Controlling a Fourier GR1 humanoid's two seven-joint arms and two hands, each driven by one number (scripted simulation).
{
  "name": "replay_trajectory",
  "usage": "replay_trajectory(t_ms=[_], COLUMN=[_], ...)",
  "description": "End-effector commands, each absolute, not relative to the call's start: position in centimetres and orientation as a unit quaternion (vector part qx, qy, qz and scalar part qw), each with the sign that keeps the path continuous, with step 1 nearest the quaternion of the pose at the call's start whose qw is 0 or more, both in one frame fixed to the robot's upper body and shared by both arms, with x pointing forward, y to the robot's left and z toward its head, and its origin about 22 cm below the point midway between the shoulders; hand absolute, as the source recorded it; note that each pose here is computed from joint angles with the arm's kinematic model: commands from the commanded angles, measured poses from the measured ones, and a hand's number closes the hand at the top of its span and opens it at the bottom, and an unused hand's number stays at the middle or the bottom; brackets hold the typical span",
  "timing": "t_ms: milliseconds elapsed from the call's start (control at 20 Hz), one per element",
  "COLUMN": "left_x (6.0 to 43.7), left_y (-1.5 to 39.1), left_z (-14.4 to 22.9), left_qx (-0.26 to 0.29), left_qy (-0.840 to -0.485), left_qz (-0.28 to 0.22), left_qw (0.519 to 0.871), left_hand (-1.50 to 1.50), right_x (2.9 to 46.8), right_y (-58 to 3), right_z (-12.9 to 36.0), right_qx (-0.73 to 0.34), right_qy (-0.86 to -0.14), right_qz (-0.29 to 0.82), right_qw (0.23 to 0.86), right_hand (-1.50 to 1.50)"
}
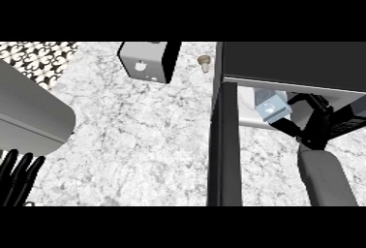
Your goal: Pick up the milk, place it into the microwave and close the microwave
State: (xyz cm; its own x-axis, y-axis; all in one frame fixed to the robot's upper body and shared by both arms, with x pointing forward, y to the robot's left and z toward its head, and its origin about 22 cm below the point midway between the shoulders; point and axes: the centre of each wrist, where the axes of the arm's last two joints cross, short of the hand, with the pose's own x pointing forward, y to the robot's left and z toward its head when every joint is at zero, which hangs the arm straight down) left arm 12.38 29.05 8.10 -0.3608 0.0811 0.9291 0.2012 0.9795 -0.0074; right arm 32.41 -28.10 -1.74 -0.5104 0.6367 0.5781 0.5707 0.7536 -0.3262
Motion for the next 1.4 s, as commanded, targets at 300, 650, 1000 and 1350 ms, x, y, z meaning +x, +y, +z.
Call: replay_trajectory(t_ms=[300,650,1000,1350], left_x=[13.7,14.2,14.5,14.7], left_y=[28.1,27.3,26.5,25.4], left_z=[8.0,8.2,8.0,7.7], left_qx=[-0.101,-0.104,-0.103,-0.101], left_qy=[-0.818,-0.819,-0.819,-0.815], left_qz=[-0.077,-0.085,-0.084,-0.089], left_qw=[0.562,0.557,0.558,0.563], left_hand=[-1.5,-1.5,-1.5,-1.5], right_x=[34.9,35.4,39.2,41.9], right_y=[-25.9,-23.4,-24.5,-26.4], right_z=[-2.5,-3.3,-0.4,2.2], right_qx=[-0.327,-0.279,-0.279,-0.272], right_qy=[-0.823,-0.822,-0.784,-0.764], right_qz=[0.042,0.037,0.045,0.055], right_qw=[0.463,0.495,0.553,0.582], right_hand=[-1.5,-1.5,-1.5,-1.5])
